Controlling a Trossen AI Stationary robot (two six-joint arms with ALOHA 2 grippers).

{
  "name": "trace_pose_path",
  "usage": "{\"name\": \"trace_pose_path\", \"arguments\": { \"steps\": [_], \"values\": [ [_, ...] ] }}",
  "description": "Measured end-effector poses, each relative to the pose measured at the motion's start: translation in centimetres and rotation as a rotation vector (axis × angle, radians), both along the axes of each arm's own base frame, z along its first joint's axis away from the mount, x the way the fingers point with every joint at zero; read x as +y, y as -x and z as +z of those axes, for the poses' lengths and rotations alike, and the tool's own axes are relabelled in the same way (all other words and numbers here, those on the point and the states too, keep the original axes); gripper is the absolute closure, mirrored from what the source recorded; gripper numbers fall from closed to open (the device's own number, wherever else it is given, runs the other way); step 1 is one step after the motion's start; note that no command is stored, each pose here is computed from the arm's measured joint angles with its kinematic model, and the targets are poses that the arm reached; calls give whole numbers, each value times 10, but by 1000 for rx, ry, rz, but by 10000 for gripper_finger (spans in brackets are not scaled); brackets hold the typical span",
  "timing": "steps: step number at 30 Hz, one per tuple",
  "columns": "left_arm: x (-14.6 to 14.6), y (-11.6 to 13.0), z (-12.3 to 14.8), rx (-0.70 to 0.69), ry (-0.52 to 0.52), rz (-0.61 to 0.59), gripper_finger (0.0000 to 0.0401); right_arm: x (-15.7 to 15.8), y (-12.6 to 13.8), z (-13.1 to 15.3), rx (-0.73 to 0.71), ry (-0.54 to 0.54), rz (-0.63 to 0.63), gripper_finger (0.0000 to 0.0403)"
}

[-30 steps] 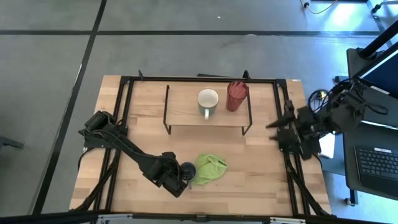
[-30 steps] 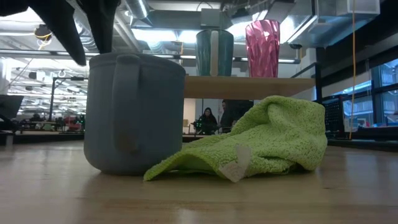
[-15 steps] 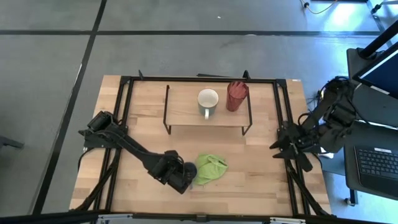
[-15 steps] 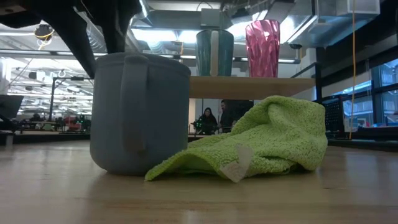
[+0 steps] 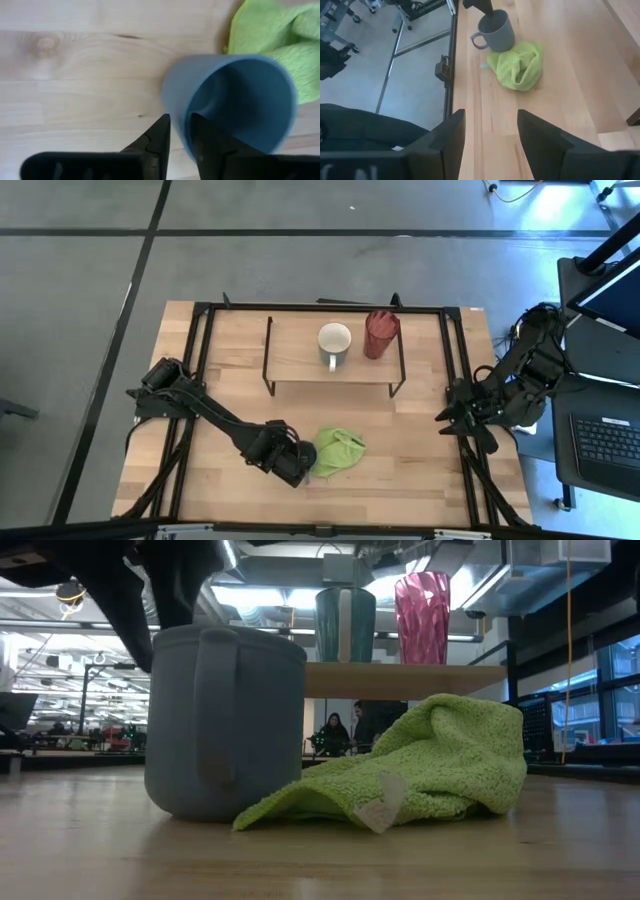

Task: Stack small to large cups/mugs on shelf
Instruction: Put the gray mug on the shelf

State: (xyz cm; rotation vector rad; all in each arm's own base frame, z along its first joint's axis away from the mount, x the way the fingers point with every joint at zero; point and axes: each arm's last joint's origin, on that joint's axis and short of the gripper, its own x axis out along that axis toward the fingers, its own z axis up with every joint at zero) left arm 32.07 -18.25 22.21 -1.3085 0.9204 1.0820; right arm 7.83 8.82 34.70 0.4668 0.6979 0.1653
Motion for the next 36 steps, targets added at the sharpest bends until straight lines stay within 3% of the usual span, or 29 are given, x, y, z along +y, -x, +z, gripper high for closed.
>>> {"name": "trace_pose_path", "arguments": {
  "steps": [8, 16, 20, 28, 36],
  "values": [
    [-2, -5, -8, 7, 2, -25, 392, -7, 4, 3, -28, -14, -9, 221],
    [12, -8, 0, 29, -15, -72, 397, -14, 8, 3, -36, -1, -55, 221],
    [22, -6, 31, 41, -16, -109, 398, -16, 9, -1, -5, 22, -77, 221],
    [72, 24, 126, 118, -135, -95, 399, -11, 5, -13, -25, 44, -70, 221],
    [146, 32, 161, 32, -223, -52, 400, 2, -4, -41, -94, 2, -36, 221]
  ]
}}
